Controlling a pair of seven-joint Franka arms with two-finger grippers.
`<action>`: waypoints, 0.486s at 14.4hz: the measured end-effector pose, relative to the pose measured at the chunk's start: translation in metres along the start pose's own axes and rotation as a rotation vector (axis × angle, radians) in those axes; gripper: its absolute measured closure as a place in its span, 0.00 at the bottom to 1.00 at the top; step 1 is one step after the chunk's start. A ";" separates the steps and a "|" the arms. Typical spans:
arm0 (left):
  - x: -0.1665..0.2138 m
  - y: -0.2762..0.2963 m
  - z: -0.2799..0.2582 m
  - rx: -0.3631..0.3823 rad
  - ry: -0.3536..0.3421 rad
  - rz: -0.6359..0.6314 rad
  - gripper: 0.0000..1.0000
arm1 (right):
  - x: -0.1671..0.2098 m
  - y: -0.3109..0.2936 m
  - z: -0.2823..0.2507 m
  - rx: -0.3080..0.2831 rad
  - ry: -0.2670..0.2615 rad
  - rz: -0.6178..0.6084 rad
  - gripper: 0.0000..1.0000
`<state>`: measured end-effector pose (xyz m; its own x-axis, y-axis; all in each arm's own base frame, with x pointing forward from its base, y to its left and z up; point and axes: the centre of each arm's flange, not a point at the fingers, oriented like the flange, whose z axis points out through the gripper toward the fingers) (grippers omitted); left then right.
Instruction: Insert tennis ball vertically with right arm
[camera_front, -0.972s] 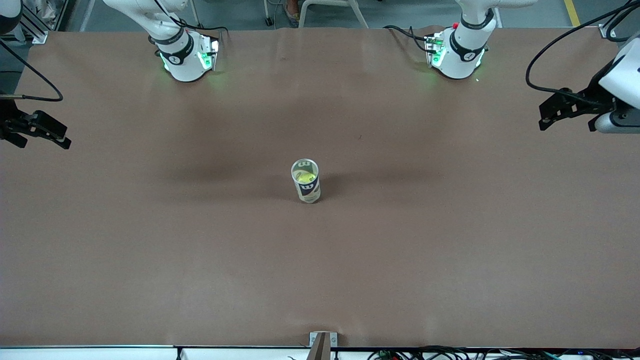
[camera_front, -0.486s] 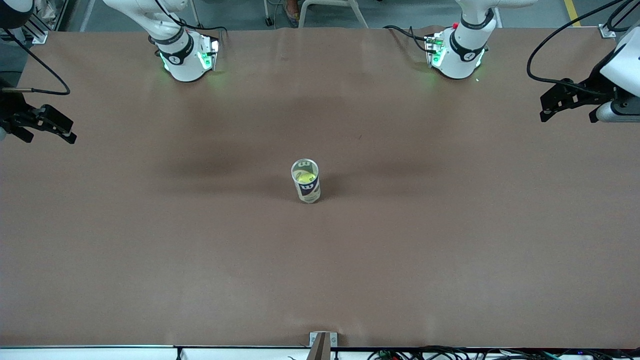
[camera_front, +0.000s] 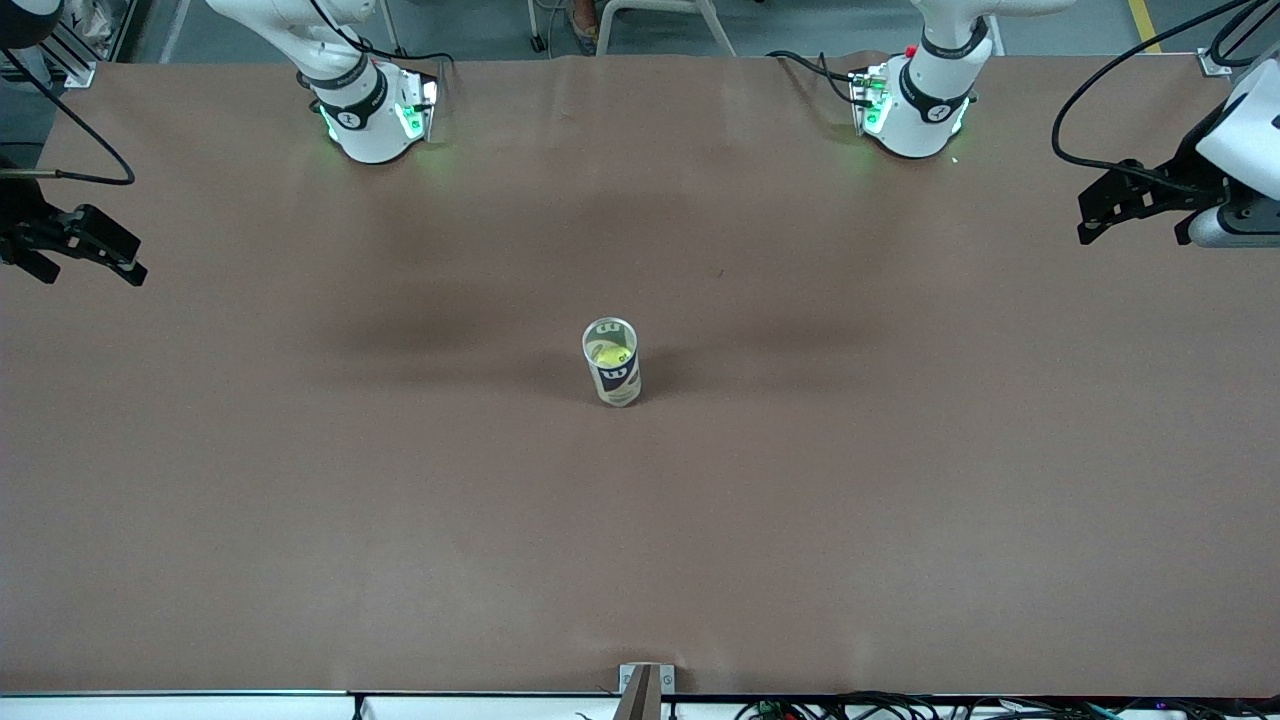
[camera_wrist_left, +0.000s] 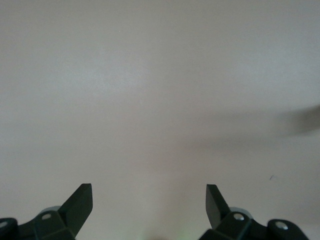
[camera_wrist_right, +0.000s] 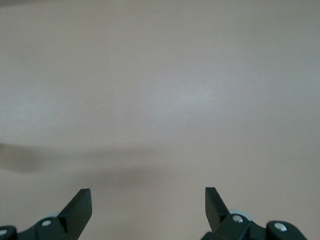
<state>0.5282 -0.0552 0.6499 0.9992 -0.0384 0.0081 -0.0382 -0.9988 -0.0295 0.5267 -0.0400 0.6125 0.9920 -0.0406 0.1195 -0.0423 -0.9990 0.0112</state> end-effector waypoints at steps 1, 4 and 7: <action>-0.001 0.000 0.002 0.000 -0.004 -0.005 0.00 | 0.000 0.000 0.000 0.000 0.000 0.000 0.00; -0.003 0.001 0.004 0.001 -0.008 -0.005 0.00 | 0.000 0.000 0.000 0.000 0.002 0.000 0.00; -0.004 0.003 0.003 -0.010 -0.007 -0.003 0.00 | 0.001 0.000 -0.001 0.000 0.005 0.000 0.00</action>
